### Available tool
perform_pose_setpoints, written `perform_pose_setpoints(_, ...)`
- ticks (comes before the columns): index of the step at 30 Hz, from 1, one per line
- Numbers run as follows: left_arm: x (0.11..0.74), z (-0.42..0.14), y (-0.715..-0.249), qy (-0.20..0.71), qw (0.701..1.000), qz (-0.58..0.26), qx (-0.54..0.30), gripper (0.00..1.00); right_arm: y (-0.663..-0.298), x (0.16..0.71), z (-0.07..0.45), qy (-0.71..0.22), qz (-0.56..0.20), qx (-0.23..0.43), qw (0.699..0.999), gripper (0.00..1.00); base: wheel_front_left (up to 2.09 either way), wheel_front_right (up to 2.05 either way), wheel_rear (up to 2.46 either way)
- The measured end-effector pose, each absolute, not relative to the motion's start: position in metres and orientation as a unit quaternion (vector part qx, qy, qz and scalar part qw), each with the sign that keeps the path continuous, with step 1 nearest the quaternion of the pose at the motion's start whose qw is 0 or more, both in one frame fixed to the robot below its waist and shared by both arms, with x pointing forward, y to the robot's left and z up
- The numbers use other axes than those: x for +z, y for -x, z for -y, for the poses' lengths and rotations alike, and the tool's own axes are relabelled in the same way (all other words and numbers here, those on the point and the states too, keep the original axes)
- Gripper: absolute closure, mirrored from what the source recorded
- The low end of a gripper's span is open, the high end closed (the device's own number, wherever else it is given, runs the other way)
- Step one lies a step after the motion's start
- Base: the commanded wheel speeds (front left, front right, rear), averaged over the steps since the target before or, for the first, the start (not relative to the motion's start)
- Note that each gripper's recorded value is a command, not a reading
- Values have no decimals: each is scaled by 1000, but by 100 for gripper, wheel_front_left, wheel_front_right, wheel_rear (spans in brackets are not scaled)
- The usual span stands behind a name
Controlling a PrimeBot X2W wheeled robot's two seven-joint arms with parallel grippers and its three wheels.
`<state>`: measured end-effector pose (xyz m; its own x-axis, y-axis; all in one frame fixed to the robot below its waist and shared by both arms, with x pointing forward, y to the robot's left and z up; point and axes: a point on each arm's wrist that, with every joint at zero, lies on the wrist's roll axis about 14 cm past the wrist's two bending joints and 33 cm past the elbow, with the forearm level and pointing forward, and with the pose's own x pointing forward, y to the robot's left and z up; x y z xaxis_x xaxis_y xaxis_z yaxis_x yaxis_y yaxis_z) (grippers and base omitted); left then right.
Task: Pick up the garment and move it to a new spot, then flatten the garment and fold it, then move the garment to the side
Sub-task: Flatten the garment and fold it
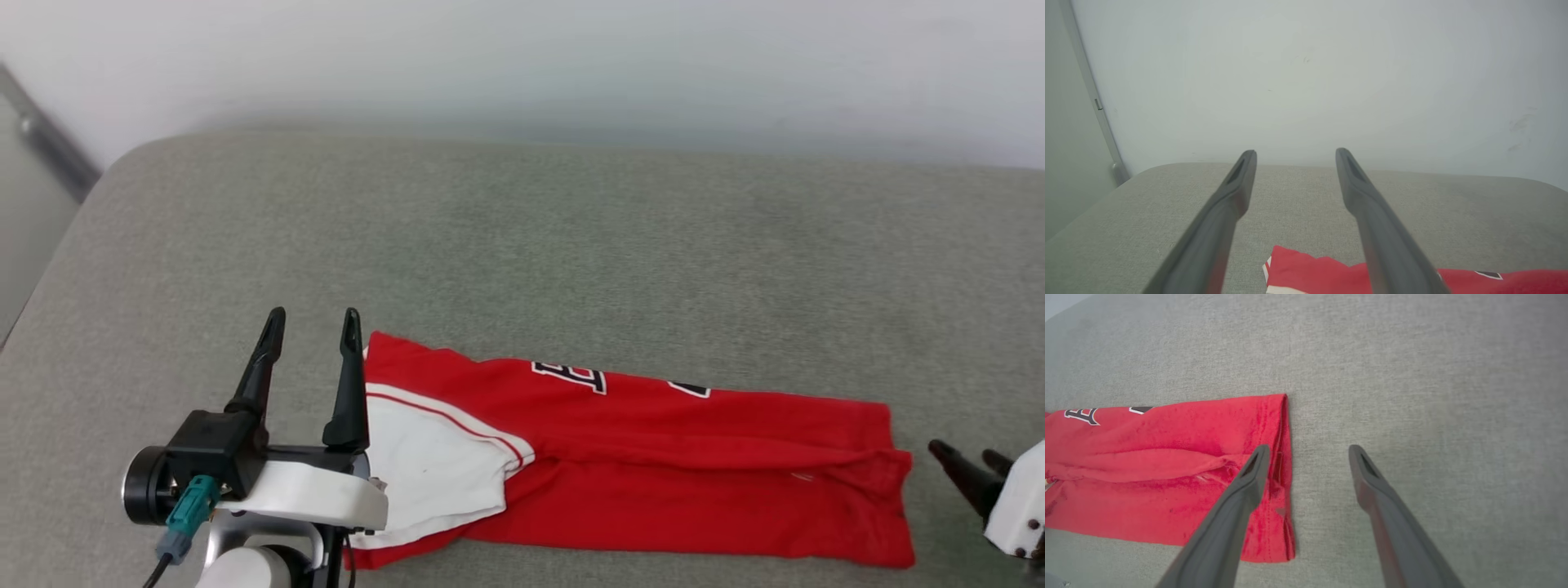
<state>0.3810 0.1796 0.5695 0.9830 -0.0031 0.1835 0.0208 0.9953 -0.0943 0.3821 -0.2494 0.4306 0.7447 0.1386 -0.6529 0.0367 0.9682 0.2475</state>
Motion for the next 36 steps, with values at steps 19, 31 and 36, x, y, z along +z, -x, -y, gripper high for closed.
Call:
perform_pose_setpoints(19,560,-183,-385,53,995,87,3,0,-375,365,179,-169,-499,96,844,100,0,0,0)
perform_pose_setpoints(31,569,-170,-383,49,994,99,-17,0,-384,407,200,-142,-427,92,889,100,0,0,0)
perform_pose_setpoints(36,572,-162,-385,50,993,103,-31,0,-373,418,247,-139,-406,33,903,100,0,0,0)
